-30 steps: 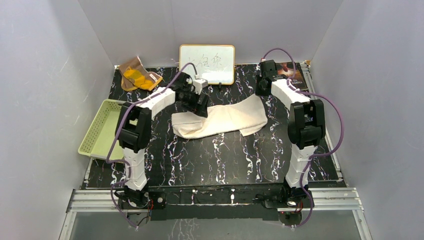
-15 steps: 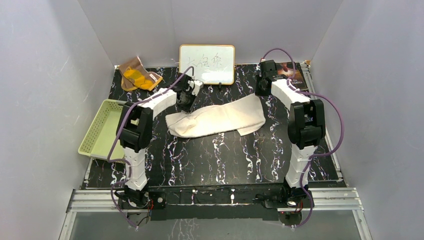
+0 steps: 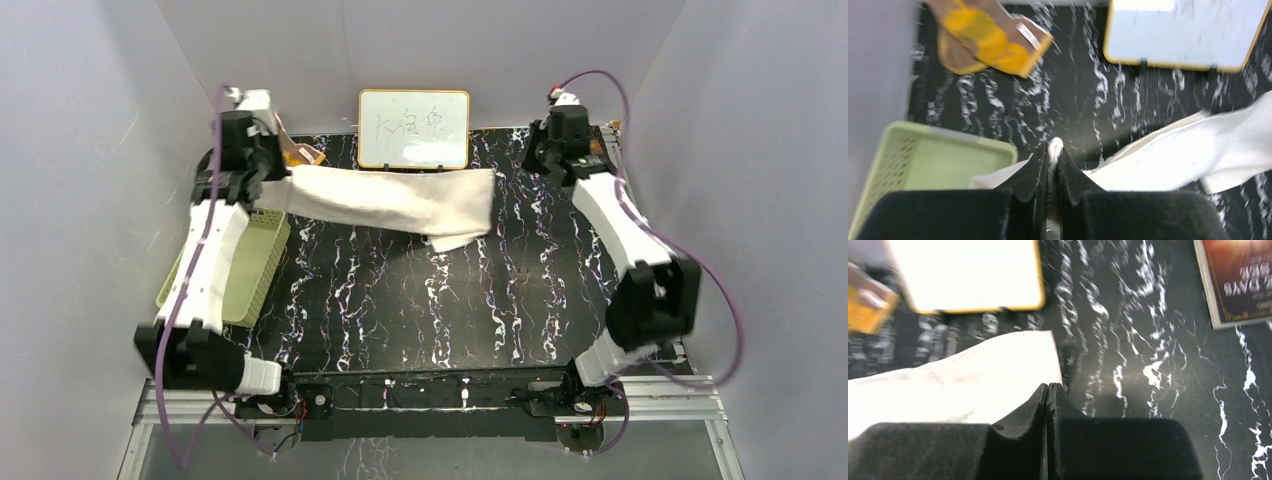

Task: Roll the towels
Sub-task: Flatten out the towel at the center of the board.

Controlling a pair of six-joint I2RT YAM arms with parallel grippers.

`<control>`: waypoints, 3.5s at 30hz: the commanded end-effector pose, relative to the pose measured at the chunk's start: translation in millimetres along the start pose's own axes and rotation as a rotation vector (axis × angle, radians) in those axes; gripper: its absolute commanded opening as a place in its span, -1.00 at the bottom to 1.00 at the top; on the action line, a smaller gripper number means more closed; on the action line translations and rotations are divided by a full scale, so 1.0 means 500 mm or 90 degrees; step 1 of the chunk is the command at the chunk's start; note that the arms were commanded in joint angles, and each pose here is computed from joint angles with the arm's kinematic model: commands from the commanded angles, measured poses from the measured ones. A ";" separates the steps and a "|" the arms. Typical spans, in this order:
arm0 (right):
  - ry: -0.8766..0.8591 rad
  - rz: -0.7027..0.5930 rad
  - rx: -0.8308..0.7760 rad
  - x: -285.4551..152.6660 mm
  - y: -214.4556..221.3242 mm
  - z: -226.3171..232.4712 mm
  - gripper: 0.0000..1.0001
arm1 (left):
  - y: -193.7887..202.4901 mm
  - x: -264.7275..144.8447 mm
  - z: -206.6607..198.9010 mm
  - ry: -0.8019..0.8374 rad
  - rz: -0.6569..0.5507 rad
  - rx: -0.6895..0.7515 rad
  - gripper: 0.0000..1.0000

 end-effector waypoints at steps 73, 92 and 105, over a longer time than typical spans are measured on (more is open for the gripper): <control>-0.192 -0.369 -0.172 -0.275 -0.106 0.243 -1.00 | -0.096 -0.194 -0.019 0.055 -0.118 -0.081 -1.00; -0.015 -0.118 -0.089 -0.200 0.221 0.098 0.53 | 0.281 -0.098 0.030 0.007 0.194 -0.113 0.97; -0.167 0.059 -0.268 -0.117 0.292 0.199 0.27 | 0.325 0.011 0.040 -0.008 0.293 -0.106 0.59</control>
Point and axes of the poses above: each gripper's point midway between its finger pads, its own x axis out along the fingers, its own z axis along the line the jaws close on, y = z × x, the point moved 7 cm from there along -x, back along the fingers, and after that the axes turned 7 degrees about -x, right-handed, at the moved point
